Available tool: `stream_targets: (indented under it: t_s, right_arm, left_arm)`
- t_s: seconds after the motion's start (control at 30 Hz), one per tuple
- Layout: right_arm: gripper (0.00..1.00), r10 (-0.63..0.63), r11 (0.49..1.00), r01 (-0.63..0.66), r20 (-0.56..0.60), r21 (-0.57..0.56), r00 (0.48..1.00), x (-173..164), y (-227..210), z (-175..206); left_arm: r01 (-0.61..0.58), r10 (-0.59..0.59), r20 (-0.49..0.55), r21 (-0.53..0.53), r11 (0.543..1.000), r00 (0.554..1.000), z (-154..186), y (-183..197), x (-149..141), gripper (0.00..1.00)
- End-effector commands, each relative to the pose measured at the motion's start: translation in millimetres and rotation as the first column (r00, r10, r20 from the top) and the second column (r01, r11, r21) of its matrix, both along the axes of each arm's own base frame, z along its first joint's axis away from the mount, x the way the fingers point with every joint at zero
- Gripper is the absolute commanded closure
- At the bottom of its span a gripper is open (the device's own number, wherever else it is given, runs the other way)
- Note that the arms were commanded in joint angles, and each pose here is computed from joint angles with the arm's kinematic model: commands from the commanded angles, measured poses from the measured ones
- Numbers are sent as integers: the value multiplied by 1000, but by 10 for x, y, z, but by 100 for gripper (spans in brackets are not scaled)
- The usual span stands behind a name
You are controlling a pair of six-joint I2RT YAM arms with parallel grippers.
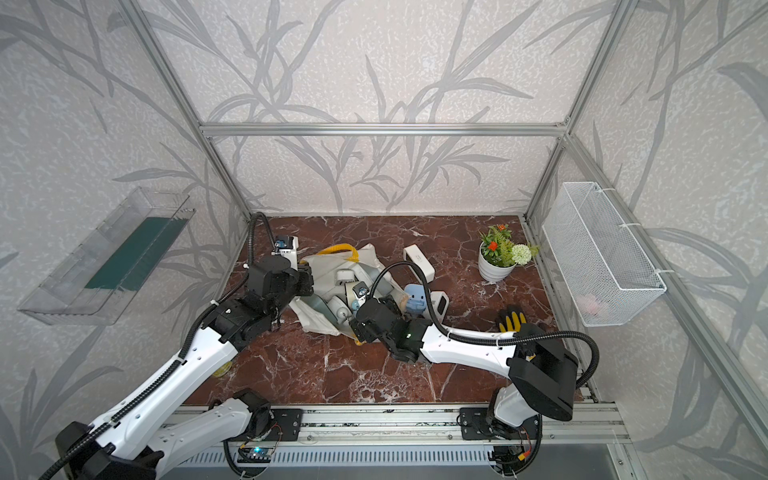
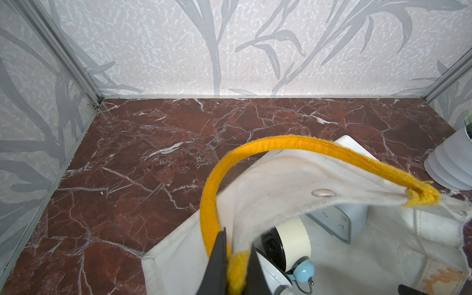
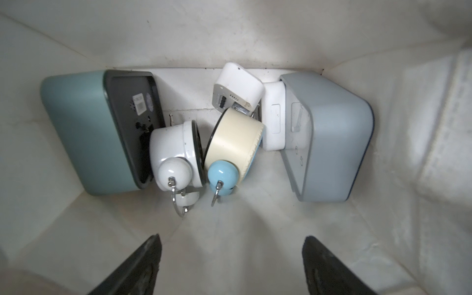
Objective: Take the alarm clock out of the canvas bag
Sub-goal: Pick up the alarm from the canvas bag.
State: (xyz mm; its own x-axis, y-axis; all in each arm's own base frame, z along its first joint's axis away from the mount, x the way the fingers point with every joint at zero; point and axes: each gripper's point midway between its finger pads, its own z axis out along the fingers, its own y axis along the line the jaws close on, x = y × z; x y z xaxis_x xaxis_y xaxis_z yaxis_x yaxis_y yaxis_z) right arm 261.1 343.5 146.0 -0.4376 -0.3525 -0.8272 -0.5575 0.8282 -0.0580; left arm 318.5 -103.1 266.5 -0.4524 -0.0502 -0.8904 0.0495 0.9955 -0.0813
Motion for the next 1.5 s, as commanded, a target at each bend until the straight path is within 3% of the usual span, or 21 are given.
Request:
stream_targets:
  t_s: [0.0, 0.83, 1.1, 1.47]
  right_arm:
    - [11, -83, 996, 84, 62, -18, 995, 246, -102, 121]
    - [1, -209, 978, 207, 76, 32, 975, 1074, -345, -3]
    - [1, -198, 978, 194, 40, 81, 979, 1120, -248, -66]
    - [4, -178, 980, 164, 123, 116, 976, 1018, -370, 112]
  left_arm:
    - [-10, 13, 73, -40, 999, 997, 219, 25, 10, 100]
    - [105, -103, 25, -117, 988, 994, 163, -270, 52, 100]
    - [98, -97, 11, -174, 980, 995, 155, -321, 81, 100]
    - [83, -100, -62, -233, 969, 993, 136, -442, 165, 100]
